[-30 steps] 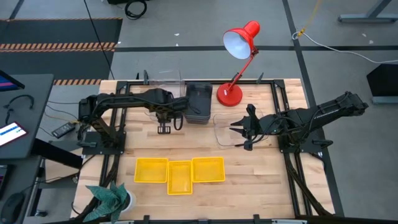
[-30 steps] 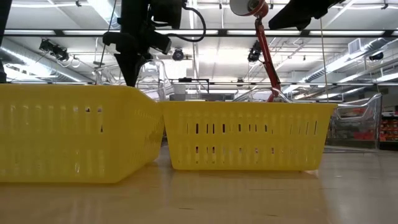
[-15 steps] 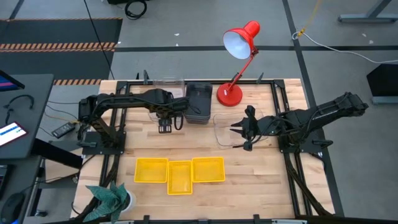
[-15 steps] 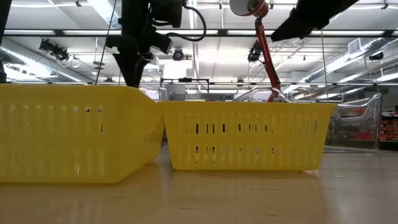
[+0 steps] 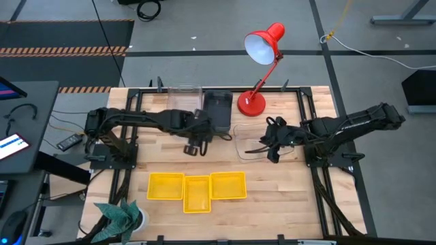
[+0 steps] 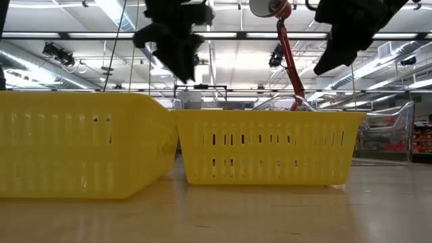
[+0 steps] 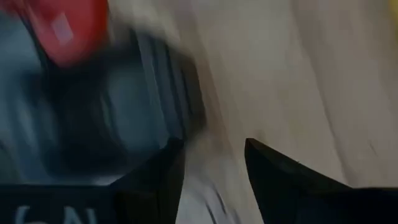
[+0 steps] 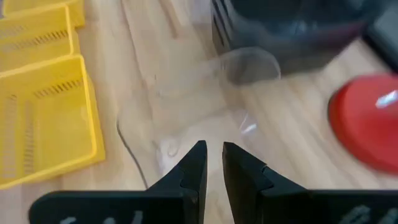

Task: Stack baskets by color
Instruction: Stack the bottom transparent bin on the transparent bins

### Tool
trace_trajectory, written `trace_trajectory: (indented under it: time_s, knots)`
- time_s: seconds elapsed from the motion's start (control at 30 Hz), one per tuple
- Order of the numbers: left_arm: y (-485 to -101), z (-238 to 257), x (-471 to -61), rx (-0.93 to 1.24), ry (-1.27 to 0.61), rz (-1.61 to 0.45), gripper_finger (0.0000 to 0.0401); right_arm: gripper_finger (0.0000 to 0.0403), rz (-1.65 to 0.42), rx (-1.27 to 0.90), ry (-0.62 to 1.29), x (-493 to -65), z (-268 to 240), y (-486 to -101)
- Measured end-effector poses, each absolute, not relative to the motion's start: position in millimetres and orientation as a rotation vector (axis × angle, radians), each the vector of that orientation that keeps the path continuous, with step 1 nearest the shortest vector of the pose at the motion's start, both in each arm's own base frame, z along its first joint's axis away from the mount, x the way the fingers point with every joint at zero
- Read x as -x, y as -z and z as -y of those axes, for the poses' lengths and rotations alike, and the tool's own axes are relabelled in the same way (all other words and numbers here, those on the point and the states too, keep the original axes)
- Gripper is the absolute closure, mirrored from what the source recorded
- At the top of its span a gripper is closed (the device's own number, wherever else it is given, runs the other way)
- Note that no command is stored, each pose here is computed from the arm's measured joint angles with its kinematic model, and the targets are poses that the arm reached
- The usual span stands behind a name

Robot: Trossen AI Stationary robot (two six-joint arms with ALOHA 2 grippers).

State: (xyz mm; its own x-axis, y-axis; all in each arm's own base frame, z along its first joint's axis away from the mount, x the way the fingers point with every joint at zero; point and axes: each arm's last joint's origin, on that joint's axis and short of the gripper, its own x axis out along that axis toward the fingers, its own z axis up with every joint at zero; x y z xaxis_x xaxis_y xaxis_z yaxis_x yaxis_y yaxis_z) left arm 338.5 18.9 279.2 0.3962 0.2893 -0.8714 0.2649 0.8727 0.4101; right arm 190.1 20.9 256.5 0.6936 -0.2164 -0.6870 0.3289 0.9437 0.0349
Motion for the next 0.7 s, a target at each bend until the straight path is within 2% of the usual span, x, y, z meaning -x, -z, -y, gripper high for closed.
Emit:
trace_trajectory:
  time_s: [0.23, 0.4, 0.57, 0.7]
  knots:
    - [-298, -7, -366, -0.744, 0.032, -0.841, 0.0215, 0.0347, -0.785, -0.253, 0.304, -187, -22, -254]
    - [-306, -9, -375, -0.773, 0.149, -0.678, 0.0205, 0.0347, -0.811, -0.278, 0.228, -185, -25, -254]
    - [-297, -17, -394, -0.807, 0.239, -0.542, 0.0215, 0.0347, -0.779, -0.345, 0.162, -172, -26, -264]
    - [-275, -26, -412, -0.871, 0.262, -0.521, 0.0225, 0.0347, -0.687, -0.364, 0.14, -162, -25, -277]
